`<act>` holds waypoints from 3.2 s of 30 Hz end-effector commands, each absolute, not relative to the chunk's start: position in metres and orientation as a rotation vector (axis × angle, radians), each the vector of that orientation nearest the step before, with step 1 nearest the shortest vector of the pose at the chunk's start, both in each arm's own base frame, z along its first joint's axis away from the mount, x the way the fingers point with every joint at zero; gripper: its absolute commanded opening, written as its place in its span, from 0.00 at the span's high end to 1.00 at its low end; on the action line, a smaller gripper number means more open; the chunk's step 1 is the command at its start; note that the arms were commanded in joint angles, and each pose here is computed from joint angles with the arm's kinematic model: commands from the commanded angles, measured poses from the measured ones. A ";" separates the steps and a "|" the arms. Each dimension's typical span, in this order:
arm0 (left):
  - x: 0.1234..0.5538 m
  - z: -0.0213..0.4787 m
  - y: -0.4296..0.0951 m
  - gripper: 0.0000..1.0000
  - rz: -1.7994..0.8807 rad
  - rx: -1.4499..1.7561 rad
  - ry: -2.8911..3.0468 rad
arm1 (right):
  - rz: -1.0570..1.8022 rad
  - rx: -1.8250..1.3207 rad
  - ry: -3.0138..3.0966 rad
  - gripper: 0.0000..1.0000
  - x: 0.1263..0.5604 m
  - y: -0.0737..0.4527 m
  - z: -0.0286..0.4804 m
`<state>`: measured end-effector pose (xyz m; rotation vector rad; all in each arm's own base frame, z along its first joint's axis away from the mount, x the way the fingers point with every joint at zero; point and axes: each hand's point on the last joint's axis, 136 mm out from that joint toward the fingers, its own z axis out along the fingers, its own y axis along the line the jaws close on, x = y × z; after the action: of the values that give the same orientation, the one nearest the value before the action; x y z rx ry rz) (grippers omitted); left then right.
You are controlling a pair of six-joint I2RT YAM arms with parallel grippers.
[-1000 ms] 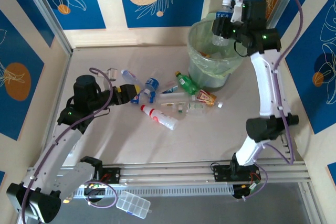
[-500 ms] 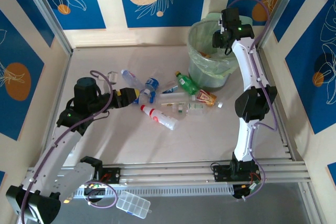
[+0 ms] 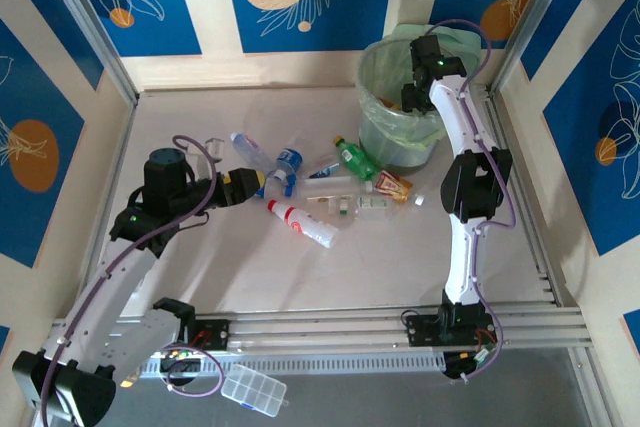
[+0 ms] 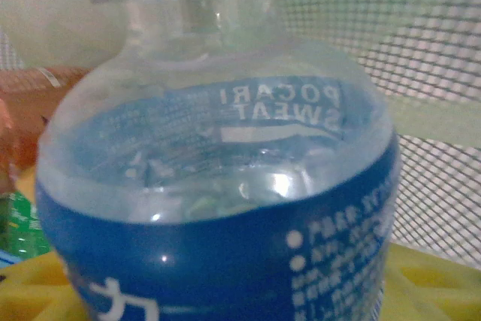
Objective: Put the plastic bottles in the bin
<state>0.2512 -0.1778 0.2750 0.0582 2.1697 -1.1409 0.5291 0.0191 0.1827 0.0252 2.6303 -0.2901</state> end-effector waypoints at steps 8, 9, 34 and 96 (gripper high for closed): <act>0.256 0.288 -0.173 0.27 -1.056 0.086 2.151 | -0.284 0.084 2.557 0.17 0.528 0.020 0.221; 0.256 0.289 -0.173 0.26 -1.051 0.087 2.152 | -0.283 0.082 2.551 0.17 0.528 0.020 0.224; 0.247 0.267 -0.141 0.26 -0.886 -0.102 2.219 | 0.120 -0.316 2.120 0.31 0.412 0.170 0.403; 0.201 0.240 -0.144 0.27 -1.031 -0.139 2.285 | 0.130 -1.384 2.707 0.51 0.240 0.328 0.065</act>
<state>0.2035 -0.1380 0.2308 -0.1742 2.3023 -0.9913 0.2491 0.3261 0.0444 -1.3669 2.7500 0.0856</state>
